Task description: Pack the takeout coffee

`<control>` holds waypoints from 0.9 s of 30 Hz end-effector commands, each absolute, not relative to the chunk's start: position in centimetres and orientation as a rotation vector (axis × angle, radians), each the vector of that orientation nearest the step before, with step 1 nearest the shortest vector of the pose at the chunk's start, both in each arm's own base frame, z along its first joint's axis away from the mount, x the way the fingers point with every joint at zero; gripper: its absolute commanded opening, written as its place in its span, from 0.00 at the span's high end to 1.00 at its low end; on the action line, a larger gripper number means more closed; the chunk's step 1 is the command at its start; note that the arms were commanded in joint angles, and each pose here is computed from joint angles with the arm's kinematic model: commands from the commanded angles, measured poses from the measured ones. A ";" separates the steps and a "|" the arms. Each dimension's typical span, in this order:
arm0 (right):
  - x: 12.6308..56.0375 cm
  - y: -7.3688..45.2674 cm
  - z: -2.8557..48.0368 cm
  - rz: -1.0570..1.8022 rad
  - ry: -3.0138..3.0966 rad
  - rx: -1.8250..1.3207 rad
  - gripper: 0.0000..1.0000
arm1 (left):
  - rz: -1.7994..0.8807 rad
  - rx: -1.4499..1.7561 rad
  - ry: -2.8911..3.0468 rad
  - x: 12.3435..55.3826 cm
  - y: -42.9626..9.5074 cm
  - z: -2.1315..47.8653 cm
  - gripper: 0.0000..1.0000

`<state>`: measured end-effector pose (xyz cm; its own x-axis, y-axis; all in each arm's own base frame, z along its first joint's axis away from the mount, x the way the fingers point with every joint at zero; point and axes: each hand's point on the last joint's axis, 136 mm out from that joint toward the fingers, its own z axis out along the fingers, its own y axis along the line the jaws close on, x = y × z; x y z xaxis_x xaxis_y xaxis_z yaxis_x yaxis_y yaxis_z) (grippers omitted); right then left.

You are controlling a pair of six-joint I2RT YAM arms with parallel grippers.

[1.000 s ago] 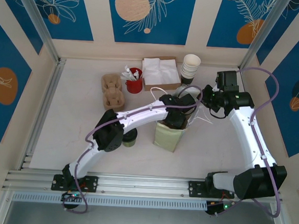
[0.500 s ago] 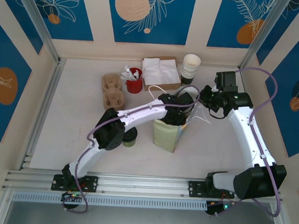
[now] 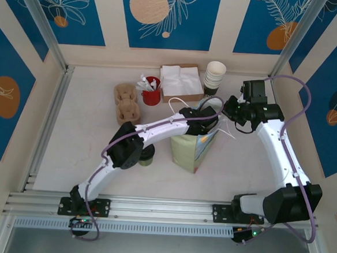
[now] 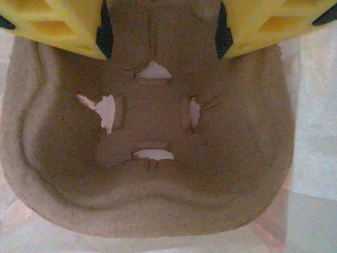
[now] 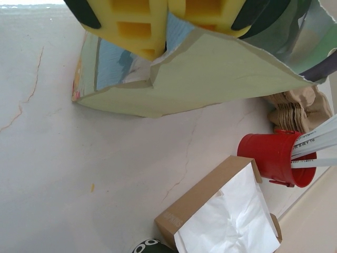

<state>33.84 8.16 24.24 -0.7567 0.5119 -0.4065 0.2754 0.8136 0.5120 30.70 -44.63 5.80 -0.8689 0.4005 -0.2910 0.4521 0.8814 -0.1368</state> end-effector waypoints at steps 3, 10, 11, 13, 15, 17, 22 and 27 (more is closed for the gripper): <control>35.0 9.6 27.2 0.679 2.372 0.471 1.00 | -0.278 0.704 2.923 28.8 -43.4 1.5 0.43; 35.4 9.9 28.1 0.691 2.349 0.420 1.00 | -0.336 0.747 2.943 28.0 -43.8 0.7 0.43; 35.4 10.0 28.3 0.696 2.346 0.413 1.00 | -0.344 0.750 2.942 27.9 -43.9 0.7 0.43; 35.5 10.3 28.8 0.717 2.336 0.398 1.00 | -0.352 0.756 2.941 27.9 -44.0 0.6 0.43; 35.5 10.6 29.2 0.743 2.329 0.383 1.00 | -0.354 0.759 2.933 28.1 -44.0 0.8 0.43; 35.5 10.8 29.6 0.764 2.322 0.377 1.00 | -0.354 0.760 2.923 28.2 -44.1 1.0 0.43; 35.2 11.0 30.3 0.804 2.312 0.367 1.00 | -0.322 0.720 2.880 29.2 -43.6 2.9 0.37; 34.6 10.8 31.2 0.850 2.285 0.372 1.00 | -0.303 0.690 2.833 30.5 -42.9 4.9 0.35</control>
<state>34.45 9.61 25.88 -0.7833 0.4675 -0.4098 0.1747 0.7982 0.5766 30.79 -45.42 6.26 -0.8614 0.4043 -0.3075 0.4776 0.8509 -0.2189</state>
